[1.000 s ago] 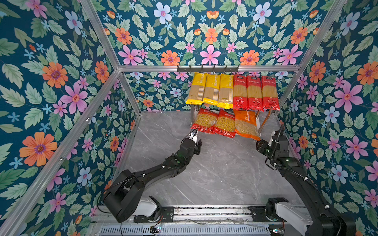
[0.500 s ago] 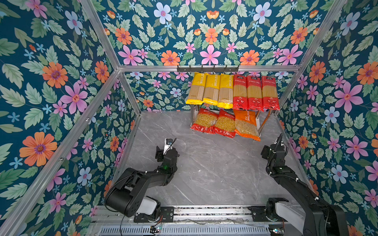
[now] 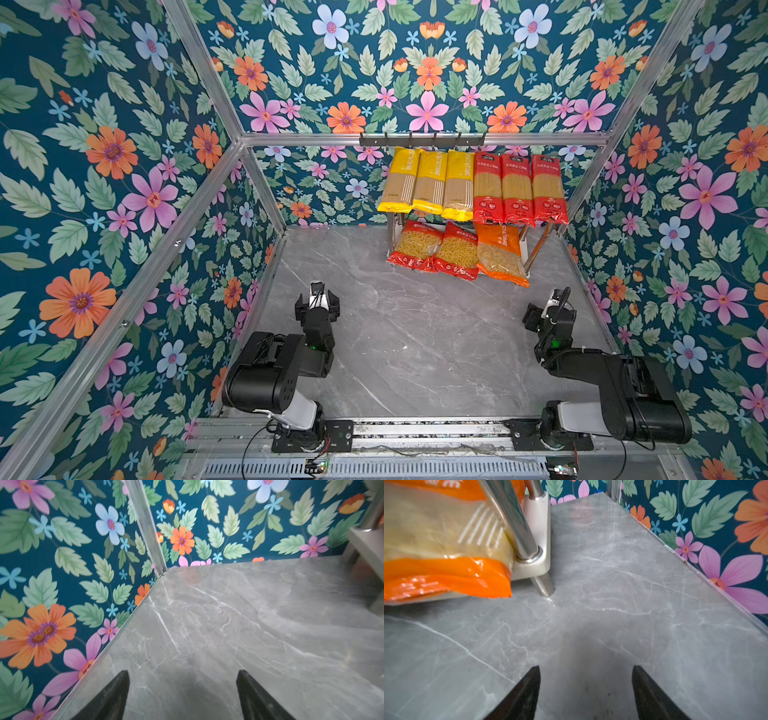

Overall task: Arrange pasta packages on shelves
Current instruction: Reset both arms

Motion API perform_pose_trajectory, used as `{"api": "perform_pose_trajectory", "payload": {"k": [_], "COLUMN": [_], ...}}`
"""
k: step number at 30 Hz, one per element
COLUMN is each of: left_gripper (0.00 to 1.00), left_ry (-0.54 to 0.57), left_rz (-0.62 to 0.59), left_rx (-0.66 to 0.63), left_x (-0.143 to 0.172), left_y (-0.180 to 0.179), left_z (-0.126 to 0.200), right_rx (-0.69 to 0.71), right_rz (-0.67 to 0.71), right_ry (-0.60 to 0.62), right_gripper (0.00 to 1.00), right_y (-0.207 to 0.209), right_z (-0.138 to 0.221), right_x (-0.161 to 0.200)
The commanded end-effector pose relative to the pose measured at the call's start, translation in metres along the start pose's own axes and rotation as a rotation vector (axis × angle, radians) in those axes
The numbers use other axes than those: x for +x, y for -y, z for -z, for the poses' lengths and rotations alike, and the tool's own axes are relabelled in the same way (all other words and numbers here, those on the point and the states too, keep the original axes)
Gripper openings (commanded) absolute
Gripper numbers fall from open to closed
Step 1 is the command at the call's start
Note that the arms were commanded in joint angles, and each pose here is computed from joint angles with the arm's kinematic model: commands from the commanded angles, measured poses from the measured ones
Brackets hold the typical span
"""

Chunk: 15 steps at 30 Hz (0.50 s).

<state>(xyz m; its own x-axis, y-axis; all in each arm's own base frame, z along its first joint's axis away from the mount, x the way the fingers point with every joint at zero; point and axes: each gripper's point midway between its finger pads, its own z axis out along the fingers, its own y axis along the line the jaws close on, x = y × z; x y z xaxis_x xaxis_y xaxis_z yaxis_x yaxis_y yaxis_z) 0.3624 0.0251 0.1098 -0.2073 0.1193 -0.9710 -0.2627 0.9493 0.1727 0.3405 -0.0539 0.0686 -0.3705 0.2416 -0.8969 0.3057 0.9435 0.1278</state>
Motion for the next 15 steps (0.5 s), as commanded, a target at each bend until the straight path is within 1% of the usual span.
{"api": "perform_pose_trajectory", "payload": {"k": [1,2,4,5,6,7,8,10,15], "left_gripper": [0.99,1.0,1.0,1.0,1.0,1.0,1.0,1.0,1.0], "left_ry": [0.057,0.07,-0.002,0.014,0.022,0.005,-0.001,0.013,0.005], "left_rz": [0.103,0.106,0.134,0.16,0.167,0.165,0.165,0.165,0.161], "left_rx": [0.058,0.03,0.013,-0.002,0.009,0.008,0.008,0.005,0.006], "left_x": [-0.011,-0.015,-0.005,-0.007,-0.008,-0.005,-0.004,-0.006,-0.005], "left_y": [0.006,0.003,-0.003,-0.01,-0.01,-0.01,-0.01,-0.011,-0.011], "left_z": [-0.006,-0.012,-0.018,-0.02,-0.02,-0.02,-0.02,-0.02,-0.02], "right_rx": [-0.119,-0.131,-0.124,-0.126,-0.124,-0.123,-0.124,-0.118,-0.092], "right_rz": [0.023,0.036,0.04,0.039,0.04,0.041,0.043,0.046,0.035], "right_ry": [0.128,0.157,0.102,0.114,0.137,0.132,0.115,0.121,0.143], "right_gripper": [0.72,0.74,0.75,0.76,0.8,0.91,0.99,0.99,0.99], "right_y": [-0.025,-0.028,-0.028,-0.028,-0.028,-0.028,-0.029,-0.028,-0.024], "right_z": [-0.004,-0.007,-0.007,-0.007,-0.008,-0.008,-0.008,-0.008,-0.006], "right_x": [-0.035,-0.039,-0.032,-0.034,-0.036,-0.035,-0.034,-0.034,-0.035]}}
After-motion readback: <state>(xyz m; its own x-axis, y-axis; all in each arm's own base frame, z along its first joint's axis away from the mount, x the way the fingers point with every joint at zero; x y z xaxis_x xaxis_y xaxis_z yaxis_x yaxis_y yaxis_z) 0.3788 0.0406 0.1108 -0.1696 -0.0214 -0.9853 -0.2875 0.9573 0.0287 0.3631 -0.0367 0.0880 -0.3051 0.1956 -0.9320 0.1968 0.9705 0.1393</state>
